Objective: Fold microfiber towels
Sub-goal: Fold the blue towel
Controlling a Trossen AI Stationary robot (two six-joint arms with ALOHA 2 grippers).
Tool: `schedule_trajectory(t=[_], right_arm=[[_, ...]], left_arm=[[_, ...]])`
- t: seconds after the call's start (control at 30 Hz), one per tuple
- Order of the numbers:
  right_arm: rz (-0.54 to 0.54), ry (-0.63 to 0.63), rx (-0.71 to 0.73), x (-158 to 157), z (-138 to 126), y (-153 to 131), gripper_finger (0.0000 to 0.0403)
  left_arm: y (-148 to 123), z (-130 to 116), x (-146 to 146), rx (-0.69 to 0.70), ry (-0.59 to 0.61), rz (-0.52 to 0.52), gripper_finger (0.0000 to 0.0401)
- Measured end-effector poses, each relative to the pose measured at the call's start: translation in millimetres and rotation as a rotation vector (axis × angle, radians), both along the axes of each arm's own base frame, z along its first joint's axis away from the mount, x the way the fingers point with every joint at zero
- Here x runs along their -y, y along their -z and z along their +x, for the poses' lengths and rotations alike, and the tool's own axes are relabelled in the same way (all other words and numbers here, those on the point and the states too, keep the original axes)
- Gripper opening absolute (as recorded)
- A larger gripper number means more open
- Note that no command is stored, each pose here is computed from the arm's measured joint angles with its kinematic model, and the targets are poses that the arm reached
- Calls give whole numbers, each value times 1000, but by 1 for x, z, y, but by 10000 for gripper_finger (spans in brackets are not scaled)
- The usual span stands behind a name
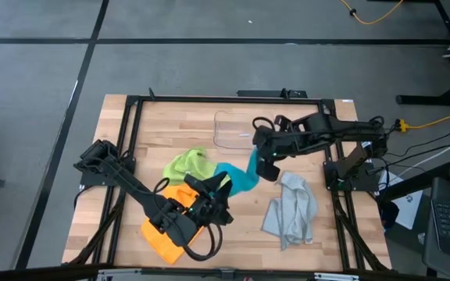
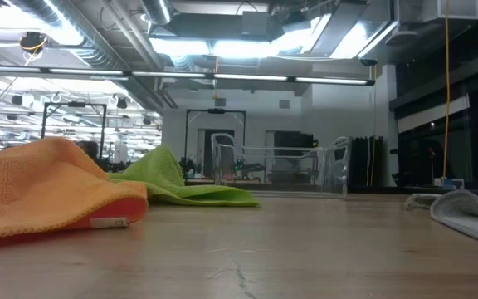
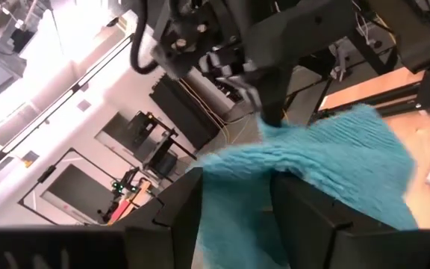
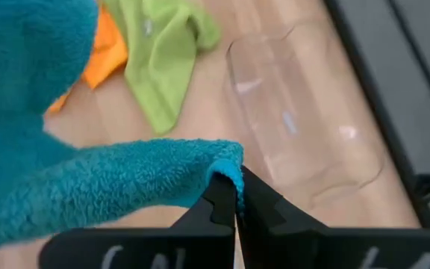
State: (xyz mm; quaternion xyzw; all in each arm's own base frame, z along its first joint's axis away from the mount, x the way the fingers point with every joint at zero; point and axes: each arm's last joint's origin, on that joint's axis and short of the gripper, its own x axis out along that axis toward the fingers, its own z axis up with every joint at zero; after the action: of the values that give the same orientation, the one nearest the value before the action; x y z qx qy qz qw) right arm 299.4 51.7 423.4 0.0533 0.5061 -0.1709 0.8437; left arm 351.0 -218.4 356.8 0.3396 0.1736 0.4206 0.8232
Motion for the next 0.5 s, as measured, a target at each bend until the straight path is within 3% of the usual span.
schedule_trajectory(t=[0.2,0.4,0.5], right_arm=[[68,-61,-30,-19,-6,1,0],[34,-99,-11,-34,-9,1,0],[-33,-70,35,-34,-7,-1,0]], left_arm=[[0,0,0,2,0,-2,139],[1,0,0,37,3,-27,31],[2,0,5,81,96,-67,5]])
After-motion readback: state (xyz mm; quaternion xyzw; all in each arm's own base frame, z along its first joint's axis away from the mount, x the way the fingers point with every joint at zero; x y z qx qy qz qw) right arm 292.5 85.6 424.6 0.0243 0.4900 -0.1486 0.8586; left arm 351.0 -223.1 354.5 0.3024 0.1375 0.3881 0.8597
